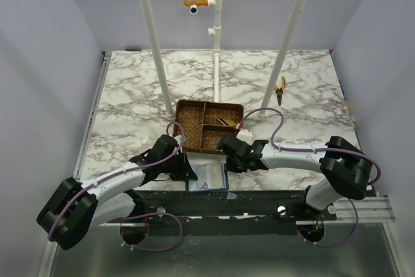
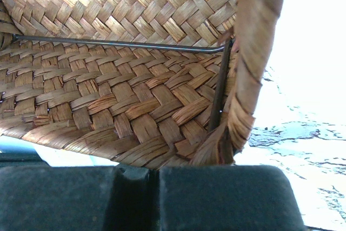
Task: Take the credit cards out of the card holder
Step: Remove the credit card from the card holder.
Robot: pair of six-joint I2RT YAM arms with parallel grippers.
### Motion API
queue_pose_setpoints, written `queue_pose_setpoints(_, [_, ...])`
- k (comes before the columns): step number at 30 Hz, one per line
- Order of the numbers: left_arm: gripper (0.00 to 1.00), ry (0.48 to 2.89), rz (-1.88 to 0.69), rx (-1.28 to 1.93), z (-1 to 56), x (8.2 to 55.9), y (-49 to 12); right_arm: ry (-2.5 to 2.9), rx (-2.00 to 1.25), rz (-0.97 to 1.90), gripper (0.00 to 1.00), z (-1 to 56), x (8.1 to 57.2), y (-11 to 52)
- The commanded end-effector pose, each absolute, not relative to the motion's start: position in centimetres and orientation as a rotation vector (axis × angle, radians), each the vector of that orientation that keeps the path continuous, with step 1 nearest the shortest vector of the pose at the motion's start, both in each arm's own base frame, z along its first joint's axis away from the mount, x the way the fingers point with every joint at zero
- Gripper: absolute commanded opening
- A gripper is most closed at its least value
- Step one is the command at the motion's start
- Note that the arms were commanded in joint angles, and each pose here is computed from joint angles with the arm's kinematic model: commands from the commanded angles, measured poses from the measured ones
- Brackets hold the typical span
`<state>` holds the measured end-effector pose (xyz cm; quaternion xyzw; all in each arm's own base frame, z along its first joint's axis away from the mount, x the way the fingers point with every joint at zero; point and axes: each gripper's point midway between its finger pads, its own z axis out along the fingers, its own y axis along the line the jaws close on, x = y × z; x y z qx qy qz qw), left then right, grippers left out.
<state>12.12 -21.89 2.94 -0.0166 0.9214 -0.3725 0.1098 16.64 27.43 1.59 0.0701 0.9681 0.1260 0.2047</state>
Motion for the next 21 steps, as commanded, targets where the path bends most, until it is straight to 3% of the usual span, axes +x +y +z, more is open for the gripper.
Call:
queue_pose_setpoints(1, [0.0,2.7,-1.04,-0.042,2.9,12.5,-21.0,2.734,0.163,0.206,0.01,-0.2,16.0,24.5])
queue_pose_setpoints(21, [0.0,2.651,-1.03,0.008,5.1,12.2,-20.1,2.732,0.163,0.221,0.01,-0.2,16.1,24.6])
